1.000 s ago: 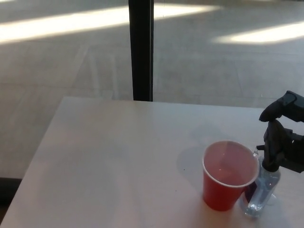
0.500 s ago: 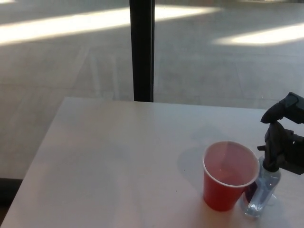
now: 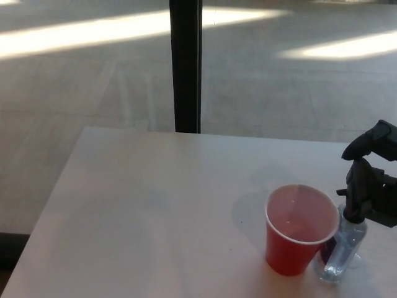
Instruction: The robot uses its right hand fist to press the hand soap kept in the middle of the table to get liquid hand soap out
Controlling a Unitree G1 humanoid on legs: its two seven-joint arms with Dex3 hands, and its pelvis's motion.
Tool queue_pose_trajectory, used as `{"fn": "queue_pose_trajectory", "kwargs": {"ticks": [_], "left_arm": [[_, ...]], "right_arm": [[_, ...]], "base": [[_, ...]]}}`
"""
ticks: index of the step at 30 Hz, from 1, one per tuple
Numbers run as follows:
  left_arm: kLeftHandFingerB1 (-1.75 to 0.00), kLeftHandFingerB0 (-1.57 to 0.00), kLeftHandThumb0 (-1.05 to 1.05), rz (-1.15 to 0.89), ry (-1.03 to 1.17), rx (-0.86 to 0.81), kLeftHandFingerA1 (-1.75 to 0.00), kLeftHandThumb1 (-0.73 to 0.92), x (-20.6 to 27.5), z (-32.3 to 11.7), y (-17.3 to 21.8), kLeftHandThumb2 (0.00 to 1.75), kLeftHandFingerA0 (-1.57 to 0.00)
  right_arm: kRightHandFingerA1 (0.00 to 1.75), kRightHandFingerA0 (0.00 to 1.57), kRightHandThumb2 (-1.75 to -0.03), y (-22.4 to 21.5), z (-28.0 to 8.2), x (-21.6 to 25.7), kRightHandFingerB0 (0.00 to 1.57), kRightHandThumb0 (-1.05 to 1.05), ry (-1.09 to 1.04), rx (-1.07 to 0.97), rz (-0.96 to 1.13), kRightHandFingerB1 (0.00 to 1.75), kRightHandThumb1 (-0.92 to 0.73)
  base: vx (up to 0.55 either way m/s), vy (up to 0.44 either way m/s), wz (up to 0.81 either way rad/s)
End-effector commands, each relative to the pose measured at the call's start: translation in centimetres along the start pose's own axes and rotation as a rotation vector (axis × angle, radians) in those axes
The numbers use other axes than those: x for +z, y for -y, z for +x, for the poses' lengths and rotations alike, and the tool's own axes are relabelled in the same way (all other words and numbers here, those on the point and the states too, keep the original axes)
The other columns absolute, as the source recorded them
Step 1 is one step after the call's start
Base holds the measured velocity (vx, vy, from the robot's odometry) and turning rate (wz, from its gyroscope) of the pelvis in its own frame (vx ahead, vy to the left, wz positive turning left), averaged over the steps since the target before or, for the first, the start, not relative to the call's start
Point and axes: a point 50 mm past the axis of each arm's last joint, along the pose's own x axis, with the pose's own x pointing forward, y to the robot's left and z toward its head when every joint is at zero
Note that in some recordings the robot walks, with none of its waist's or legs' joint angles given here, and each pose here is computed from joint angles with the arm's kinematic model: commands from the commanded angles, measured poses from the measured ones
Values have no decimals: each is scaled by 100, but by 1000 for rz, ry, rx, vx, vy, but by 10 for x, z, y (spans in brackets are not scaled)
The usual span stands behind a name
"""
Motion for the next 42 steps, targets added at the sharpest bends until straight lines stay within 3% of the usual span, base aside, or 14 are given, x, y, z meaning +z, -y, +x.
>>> {"fn": "queue_pose_trajectory", "kwargs": {"ticks": [1, 4, 13, 16, 17, 18, 27, 31, 36, 38, 39, 40, 41, 42], "left_arm": [[-73, -45, -25, 11, 0, 25, -86, 43, 1, 1, -8, 93, -71], [-72, -43, -25, -13, 4, 24, -84, 42, 3, 1, -8, 96, -66], [-72, -45, -26, 31, -2, 25, -85, 42, 0, 1, -9, 94, -69], [-72, -44, -25, 27, -8, 32, -85, 43, 0, 1, -9, 95, -69], [-73, -46, -26, 33, -7, 33, -87, 43, 0, 1, -9, 95, -73], [-73, -46, -25, 37, -6, 34, -86, 43, 1, 1, -9, 95, -71], [-73, -43, -27, 21, -17, 31, -86, 42, -7, 0, -12, 95, -69], [-74, -46, -26, 24, -14, 36, -86, 43, -6, -1, -13, 96, -69], [-74, -47, -26, 34, -15, 35, -82, 43, -6, 0, -14, 95, -64], [-73, -47, -26, 40, -11, 28, -82, 43, -8, 0, -14, 95, -64], [-73, -45, -27, 41, -12, 32, -85, 42, -8, 0, -14, 95, -70], [-73, -44, -26, 35, -15, 36, -85, 42, -8, 0, -14, 96, -69], [-73, -44, -26, 24, -16, 34, -85, 42, -8, 0, -14, 96, -69], [-72, -42, -25, 28, -19, 37, -85, 43, -9, 0, -16, 96, -68]], "right_arm": [[175, 101, -103, 6, -20, -51, 64, -30, -338, -14, -1, 165, -65], [175, 97, -89, 8, -9, -32, 58, -31, -295, 10, -7, 168, -74], [175, 96, -85, 7, 13, 17, 61, -32, -174, 59, -14, 167, -74], [175, 97, -92, 7, 17, 29, 64, -31, -143, 76, -3, 166, -69], [175, 97, -101, 8, 21, 41, 73, -32, -124, 68, 13, 157, -64], [175, 97, -103, 10, 23, 51, 72, -30, -108, 62, 20, 156, -64], [175, 98, -103, 26, 22, 90, 72, -31, -13, 48, 49, 151, -65], [175, 95, -100, 54, 11, 131, 69, -30, 73, -87, 28, 148, -70], [175, 94, -108, 84, -1, 153, 68, -28, 151, -172, 85, 133, -66], [175, 94, -104, 98, -11, 163, 66, -29, 179, -248, 60, 133, -70], [175, 106, -99, 110, -21, 168, 83, -40, 194, -307, 46, 127, -59], [138, 127, -105, 131, -40, 177, 95, -52, 221, -411, 26, 117, -49], [138, 127, -105, 137, -46, 178, 95, -52, 225, -435, 32, 117, -49], [169, 107, -89, 147, -55, 176, 89, -48, 214, -506, 34, 124, -55]], "base": [[0, 0, 0], [0, 0, 0], [0, 0, 0], [0, 0, 0], [0, 0, 0], [0, 0, 0], [0, 0, 0], [0, 0, 0], [0, 0, 0], [0, 0, 0], [0, 0, 0], [0, 0, 0], [0, 0, 0], [0, 0, 0]]}}
